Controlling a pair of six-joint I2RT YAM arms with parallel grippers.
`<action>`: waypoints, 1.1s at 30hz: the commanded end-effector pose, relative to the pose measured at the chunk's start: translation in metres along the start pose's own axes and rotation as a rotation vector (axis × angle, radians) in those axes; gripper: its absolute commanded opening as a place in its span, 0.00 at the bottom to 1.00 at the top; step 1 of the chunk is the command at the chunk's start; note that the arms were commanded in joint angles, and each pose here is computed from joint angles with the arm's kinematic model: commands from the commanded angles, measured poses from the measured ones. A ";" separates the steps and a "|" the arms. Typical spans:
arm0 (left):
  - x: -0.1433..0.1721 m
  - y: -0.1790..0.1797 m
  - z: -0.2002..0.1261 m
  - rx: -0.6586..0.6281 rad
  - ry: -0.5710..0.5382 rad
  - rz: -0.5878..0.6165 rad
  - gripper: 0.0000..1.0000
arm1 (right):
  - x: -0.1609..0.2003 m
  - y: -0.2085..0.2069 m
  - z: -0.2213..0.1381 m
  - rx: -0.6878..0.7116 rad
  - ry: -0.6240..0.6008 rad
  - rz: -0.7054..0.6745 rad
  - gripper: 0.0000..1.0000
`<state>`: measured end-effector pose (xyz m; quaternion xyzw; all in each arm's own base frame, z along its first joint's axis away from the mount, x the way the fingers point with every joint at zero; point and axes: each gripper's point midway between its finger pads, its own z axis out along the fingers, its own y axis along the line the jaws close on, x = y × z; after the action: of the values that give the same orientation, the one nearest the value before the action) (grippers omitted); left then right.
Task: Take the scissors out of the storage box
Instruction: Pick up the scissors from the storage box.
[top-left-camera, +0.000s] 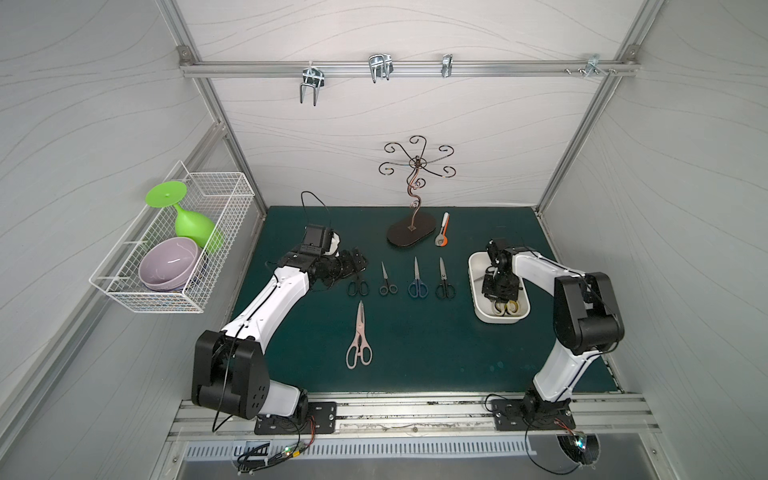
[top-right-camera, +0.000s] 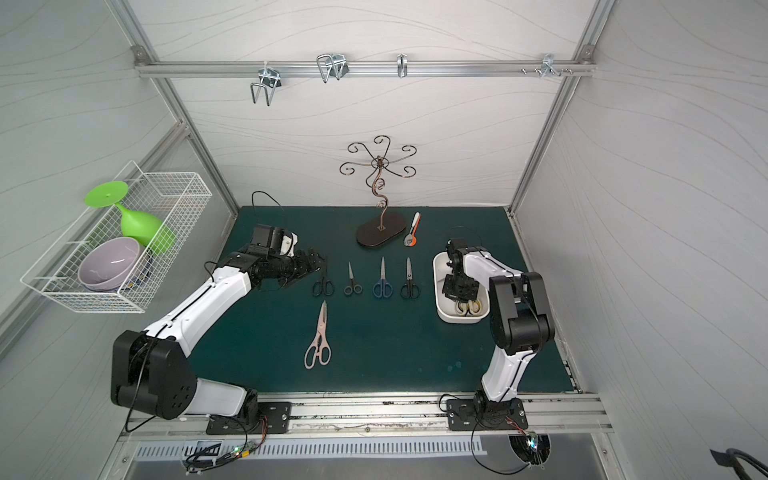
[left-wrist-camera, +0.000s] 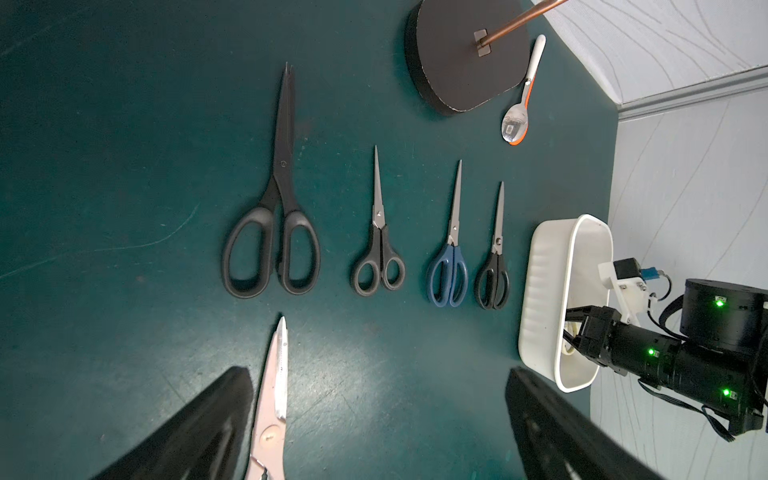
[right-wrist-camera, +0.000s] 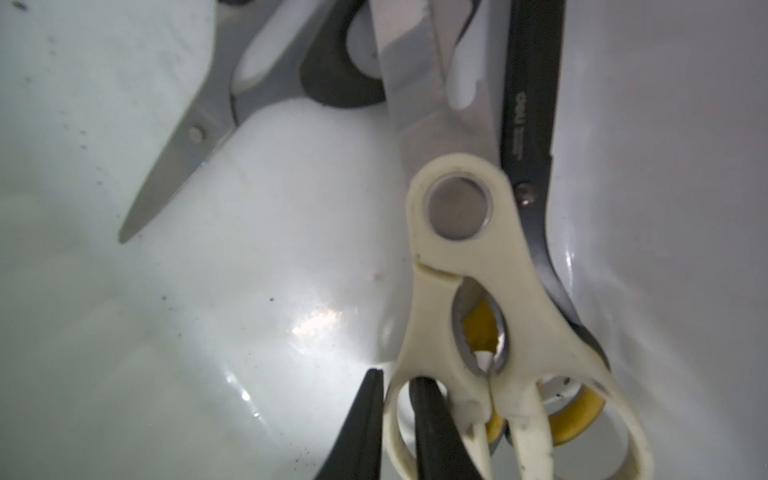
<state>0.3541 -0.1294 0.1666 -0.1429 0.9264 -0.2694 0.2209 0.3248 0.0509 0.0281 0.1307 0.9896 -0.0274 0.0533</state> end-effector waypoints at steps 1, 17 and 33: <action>0.000 -0.004 -0.006 0.027 -0.010 -0.008 1.00 | 0.003 -0.002 0.002 0.007 -0.009 0.010 0.09; 0.000 -0.005 0.005 0.051 0.005 -0.024 1.00 | -0.009 0.005 -0.062 -0.096 -0.137 0.027 0.00; -0.001 -0.003 0.014 0.066 0.025 -0.015 1.00 | 0.014 0.055 -0.120 -0.277 -0.213 -0.029 0.00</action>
<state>0.3537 -0.1360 0.1527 -0.1517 0.9235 -0.2927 0.1962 0.3202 0.0909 0.1246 0.1201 0.9764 0.0669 0.1666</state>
